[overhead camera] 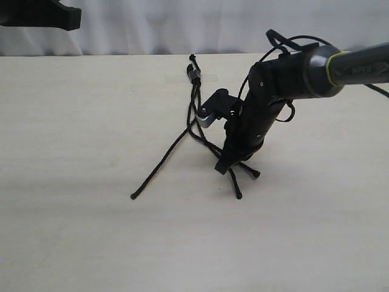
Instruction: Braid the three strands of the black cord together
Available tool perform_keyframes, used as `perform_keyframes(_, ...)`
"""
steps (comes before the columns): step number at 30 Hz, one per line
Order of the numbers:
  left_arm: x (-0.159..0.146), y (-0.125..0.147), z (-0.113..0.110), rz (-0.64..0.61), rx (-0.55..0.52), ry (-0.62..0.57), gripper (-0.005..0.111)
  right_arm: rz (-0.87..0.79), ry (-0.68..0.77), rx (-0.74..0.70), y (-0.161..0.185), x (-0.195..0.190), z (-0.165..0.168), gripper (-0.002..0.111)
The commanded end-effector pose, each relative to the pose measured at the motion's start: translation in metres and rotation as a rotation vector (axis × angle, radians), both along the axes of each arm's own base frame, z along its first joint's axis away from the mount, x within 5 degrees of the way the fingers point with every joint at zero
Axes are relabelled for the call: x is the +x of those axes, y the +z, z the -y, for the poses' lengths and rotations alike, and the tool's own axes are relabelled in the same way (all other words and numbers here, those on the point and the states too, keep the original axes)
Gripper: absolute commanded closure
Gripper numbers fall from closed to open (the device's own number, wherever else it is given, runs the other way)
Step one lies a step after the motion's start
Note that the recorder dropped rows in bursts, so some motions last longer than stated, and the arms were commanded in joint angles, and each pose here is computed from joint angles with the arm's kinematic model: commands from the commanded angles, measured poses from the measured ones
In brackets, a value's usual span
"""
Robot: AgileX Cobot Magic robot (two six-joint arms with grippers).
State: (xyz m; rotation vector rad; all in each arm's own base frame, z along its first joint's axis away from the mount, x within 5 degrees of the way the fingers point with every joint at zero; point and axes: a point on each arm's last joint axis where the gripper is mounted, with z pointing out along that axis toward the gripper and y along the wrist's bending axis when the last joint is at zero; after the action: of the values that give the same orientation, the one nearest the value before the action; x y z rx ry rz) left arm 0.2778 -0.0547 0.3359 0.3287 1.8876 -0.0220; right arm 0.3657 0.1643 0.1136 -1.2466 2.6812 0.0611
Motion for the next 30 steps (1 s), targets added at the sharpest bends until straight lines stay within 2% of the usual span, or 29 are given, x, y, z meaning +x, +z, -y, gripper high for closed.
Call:
perform_keyframes(1,-0.001,0.002,-0.001,0.015,-0.014,0.005,0.107,-0.197,0.026,0.063,-0.009,-0.022,-0.014,0.104)
perform_keyframes(6,-0.001,0.002,-0.001,0.014,-0.014,0.005,0.107,-0.284,0.27,0.208,-0.002,-0.052,-0.06,0.104)
perform_keyframes(10,-0.001,0.002,-0.001,0.014,-0.014,0.005,0.107,-0.242,0.301,0.197,0.005,-0.052,-0.069,0.104)
perform_keyframes(16,-0.001,0.002,-0.001,0.014,-0.014,0.005,0.107,-0.15,0.275,0.193,0.029,-0.042,-0.059,0.104)
perform_keyframes(21,-0.001,0.002,-0.001,0.014,-0.014,0.005,0.107,-0.057,0.174,0.125,0.046,-0.026,-0.032,0.104)
perform_keyframes(25,-0.001,0.002,-0.001,0.014,-0.014,0.005,0.107,-0.045,0.096,0.102,0.046,-0.015,-0.011,0.104)
perform_keyframes(30,-0.001,0.002,-0.001,0.014,-0.014,0.005,0.107,-0.081,0.026,0.139,0.038,-0.012,-0.009,0.103)
